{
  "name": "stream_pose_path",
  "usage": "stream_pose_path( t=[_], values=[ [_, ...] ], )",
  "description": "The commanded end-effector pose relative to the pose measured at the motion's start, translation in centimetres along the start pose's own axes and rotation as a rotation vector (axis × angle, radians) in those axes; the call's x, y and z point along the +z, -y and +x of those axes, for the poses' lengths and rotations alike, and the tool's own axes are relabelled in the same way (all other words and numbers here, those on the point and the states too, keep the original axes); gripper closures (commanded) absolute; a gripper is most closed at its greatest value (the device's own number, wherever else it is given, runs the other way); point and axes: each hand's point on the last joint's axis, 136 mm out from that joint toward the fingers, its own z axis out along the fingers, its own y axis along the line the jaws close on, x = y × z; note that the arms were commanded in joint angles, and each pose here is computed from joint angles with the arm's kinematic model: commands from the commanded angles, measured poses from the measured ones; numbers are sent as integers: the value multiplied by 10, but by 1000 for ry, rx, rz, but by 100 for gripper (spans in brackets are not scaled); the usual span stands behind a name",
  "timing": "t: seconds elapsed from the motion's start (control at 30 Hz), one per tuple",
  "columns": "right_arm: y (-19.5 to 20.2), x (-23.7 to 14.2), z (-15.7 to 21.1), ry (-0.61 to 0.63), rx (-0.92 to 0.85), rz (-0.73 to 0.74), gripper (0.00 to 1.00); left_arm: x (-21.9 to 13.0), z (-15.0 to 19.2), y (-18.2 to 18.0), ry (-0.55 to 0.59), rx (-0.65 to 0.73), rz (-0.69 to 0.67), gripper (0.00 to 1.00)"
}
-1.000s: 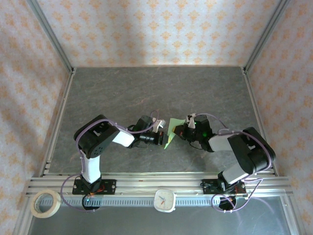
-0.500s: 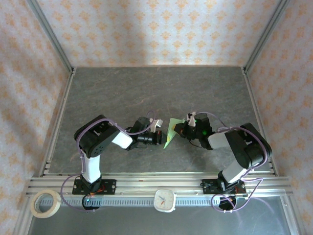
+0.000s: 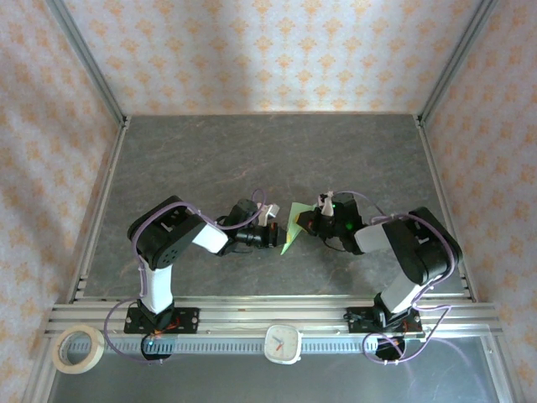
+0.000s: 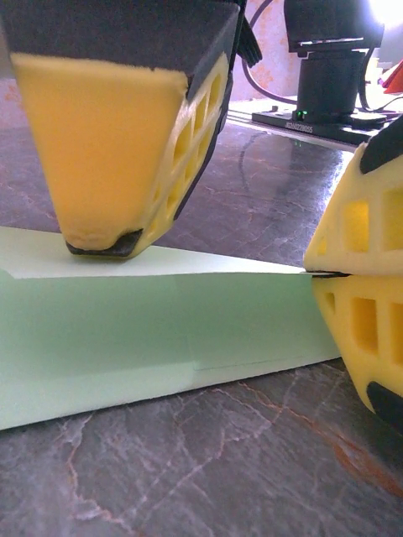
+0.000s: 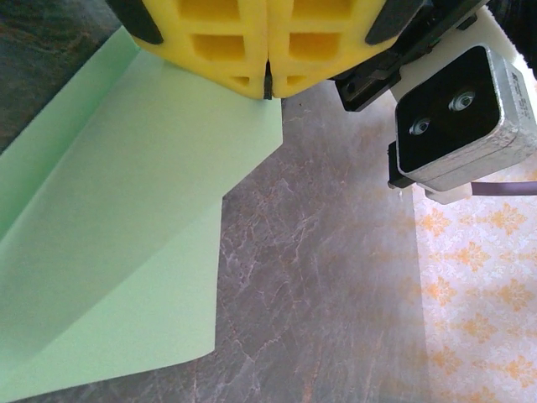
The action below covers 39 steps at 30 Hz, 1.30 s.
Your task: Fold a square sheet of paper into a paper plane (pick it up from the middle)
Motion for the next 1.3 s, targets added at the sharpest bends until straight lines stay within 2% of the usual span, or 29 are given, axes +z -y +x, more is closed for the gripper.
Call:
stream_pose_path(
  t=[0.0, 0.6, 0.8, 1.03, 1.27],
  values=[
    [-2, 4, -6, 2, -3, -4, 100, 2, 34, -57, -89, -112, -170, 100],
    [9, 12, -8, -6, 4, 26, 99, 0, 34, -62, -58, -159, -184, 100],
    [22, 14, -8, -7, 16, 82, 99, 0, 35, -67, -74, -153, -209, 100],
    [55, 17, -1, -30, 48, 207, 100, -2, 36, -68, -76, -141, -226, 100],
    [80, 12, 6, -47, 56, 329, 100, -10, 35, -61, -97, -68, -258, 83]
  ],
)
